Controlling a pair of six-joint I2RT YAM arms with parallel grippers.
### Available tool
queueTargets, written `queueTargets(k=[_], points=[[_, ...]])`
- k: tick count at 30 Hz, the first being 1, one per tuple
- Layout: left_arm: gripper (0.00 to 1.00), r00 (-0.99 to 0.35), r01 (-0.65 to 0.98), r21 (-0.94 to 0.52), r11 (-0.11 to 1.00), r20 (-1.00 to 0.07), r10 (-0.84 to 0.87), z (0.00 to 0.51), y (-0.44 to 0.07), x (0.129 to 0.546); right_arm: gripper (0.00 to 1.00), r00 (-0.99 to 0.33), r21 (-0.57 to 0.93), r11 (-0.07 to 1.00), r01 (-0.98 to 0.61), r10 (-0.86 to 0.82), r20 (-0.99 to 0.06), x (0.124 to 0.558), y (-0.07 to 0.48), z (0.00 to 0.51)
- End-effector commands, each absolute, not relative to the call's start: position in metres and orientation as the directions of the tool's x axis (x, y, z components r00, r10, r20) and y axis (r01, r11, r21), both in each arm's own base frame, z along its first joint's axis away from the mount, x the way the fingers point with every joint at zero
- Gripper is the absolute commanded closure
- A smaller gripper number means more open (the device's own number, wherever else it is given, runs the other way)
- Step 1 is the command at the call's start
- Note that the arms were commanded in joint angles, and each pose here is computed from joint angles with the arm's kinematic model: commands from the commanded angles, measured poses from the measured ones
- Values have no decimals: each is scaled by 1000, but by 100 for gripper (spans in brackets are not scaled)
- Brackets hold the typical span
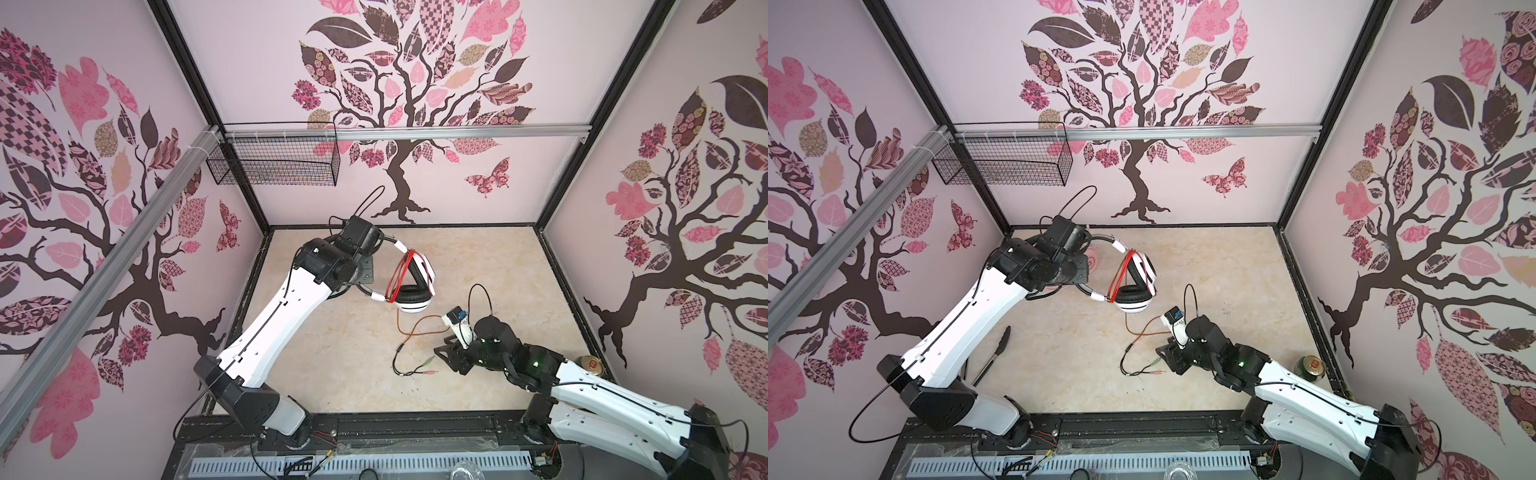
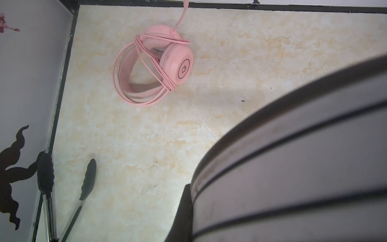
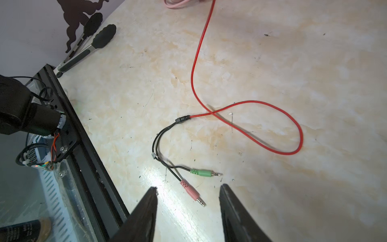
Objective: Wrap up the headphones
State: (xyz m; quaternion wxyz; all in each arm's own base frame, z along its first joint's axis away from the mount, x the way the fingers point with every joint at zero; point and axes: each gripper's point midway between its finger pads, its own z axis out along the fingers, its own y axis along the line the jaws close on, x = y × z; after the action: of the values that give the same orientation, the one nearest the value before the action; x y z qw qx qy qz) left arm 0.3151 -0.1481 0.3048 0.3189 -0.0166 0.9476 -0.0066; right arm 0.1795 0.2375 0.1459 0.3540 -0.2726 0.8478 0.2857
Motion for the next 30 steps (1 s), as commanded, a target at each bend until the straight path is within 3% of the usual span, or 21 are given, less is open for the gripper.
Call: queueTargets(k=[1,7,13,17,20,30], points=[[100,-739,-41,-169,985,-658,-143,347,-154,312,43,-565,293,665,-687,-235,-791,186,247,154],[100,-743,-76,-212,974,-640,-197,355,-151,307,37,-506,245,642,-727,-259,-823,197,261,138],[100,-701,-74,-284,956,-667,-253,384,-150,303,29,-491,129,733,-668,-303,-817,233,264,111],[100,-685,-75,-311,948,-675,-275,397,-147,300,18,-475,26,797,-603,-333,-815,258,258,99],[100,-678,-65,-332,941,-677,-285,404,-148,297,3,-453,-6,799,-602,-347,-821,268,265,99],[100,-679,-29,-397,918,-666,-310,417,-153,289,0,-152,-99,701,-706,-286,-946,295,316,133]])
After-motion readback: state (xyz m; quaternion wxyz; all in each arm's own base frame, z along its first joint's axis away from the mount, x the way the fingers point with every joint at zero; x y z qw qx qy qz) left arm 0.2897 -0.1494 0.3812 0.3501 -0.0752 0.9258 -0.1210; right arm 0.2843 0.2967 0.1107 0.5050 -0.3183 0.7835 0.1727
